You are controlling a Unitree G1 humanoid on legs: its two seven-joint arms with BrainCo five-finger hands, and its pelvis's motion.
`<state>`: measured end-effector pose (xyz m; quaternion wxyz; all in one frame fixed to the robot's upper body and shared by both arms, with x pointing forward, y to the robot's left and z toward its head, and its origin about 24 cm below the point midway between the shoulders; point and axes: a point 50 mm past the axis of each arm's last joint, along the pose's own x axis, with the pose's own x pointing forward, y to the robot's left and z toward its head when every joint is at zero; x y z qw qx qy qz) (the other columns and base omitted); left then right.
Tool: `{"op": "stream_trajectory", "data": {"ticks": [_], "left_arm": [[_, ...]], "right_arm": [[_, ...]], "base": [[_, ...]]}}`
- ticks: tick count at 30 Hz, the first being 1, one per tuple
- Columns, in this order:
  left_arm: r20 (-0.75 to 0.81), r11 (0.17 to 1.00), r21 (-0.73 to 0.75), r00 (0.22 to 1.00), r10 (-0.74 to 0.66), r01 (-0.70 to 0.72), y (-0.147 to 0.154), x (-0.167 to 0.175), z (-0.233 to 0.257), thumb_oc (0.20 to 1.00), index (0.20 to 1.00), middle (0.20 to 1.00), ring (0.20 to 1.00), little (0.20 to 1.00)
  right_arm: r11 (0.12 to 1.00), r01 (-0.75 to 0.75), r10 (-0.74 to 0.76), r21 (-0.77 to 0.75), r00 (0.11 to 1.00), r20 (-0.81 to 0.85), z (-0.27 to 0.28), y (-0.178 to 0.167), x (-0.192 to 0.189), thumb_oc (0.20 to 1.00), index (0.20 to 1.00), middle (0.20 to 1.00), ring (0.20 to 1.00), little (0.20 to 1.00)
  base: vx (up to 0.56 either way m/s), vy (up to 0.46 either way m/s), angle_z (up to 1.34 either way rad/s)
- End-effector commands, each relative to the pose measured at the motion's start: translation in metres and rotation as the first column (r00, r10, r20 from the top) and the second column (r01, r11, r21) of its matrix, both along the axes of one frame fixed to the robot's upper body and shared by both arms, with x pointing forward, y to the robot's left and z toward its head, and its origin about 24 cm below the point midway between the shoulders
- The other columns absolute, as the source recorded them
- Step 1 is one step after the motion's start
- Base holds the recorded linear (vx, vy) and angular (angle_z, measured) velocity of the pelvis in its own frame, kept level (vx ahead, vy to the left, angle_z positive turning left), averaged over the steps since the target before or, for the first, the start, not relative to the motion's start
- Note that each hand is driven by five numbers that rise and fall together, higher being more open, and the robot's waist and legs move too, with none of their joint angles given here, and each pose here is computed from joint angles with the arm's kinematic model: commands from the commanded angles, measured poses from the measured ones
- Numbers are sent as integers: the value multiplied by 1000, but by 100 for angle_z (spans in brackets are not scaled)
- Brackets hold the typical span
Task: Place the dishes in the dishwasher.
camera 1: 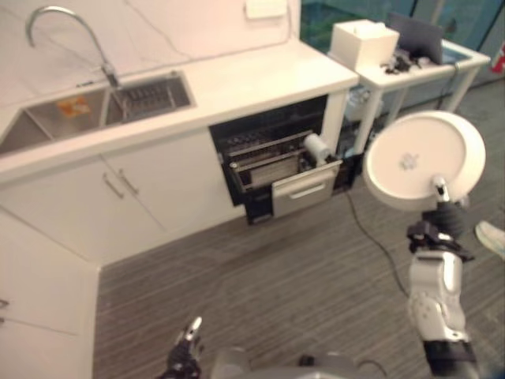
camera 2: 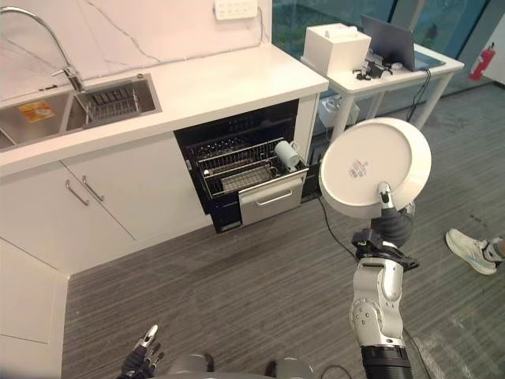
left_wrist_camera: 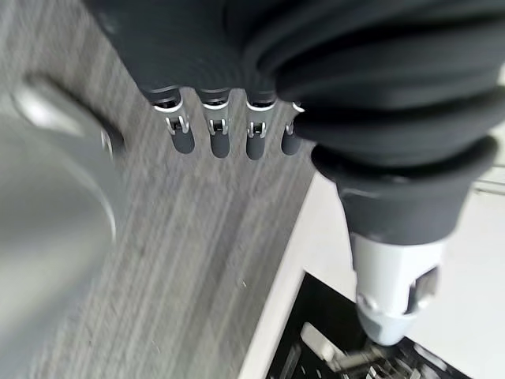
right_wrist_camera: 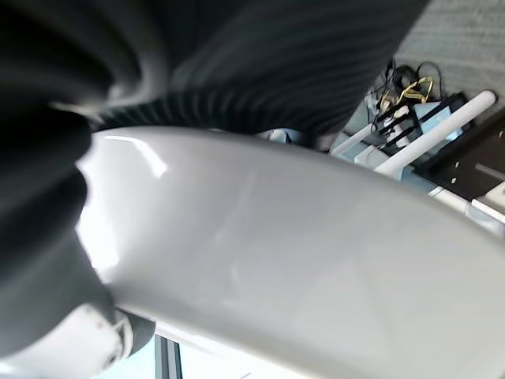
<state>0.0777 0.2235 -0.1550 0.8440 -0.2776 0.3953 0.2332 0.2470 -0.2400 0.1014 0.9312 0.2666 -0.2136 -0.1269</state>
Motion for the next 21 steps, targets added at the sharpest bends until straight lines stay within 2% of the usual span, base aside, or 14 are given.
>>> {"op": "stream_trajectory", "data": {"ticks": [1,7,10,15,17,21], "left_arm": [[33,993,89,997,-76,73,27,15,11,1000,1000,1000,1000,1000],[-84,981,53,980,-183,188,26,-5,2,1000,1000,1000,1000,1000],[-111,978,32,974,-200,205,24,-8,0,1000,1000,1000,1000,1000],[-149,976,17,966,-212,217,20,-10,-3,1000,1000,1000,1000,1000],[-158,969,28,958,-239,246,19,-5,-2,1000,1000,1000,1000,1000],[-207,978,28,958,-197,207,20,-9,-4,1000,1000,1000,1000,1000]], "right_arm": [[995,-76,87,-68,980,177,35,9,1,200,200,200,200,200],[986,-68,91,-155,985,146,35,16,2,200,200,200,200,200],[975,-70,99,-212,987,130,36,18,2,200,200,200,200,200],[964,-73,105,-257,988,113,33,11,-3,200,200,200,200,200],[964,-62,91,-258,990,103,34,8,-2,200,200,200,200,200],[961,-74,99,-268,992,83,35,10,1,200,200,200,200,200]], "base": [[196,287,-13],[197,311,11],[172,103,12],[229,-220,-2],[283,-395,59],[208,-407,61]]}}
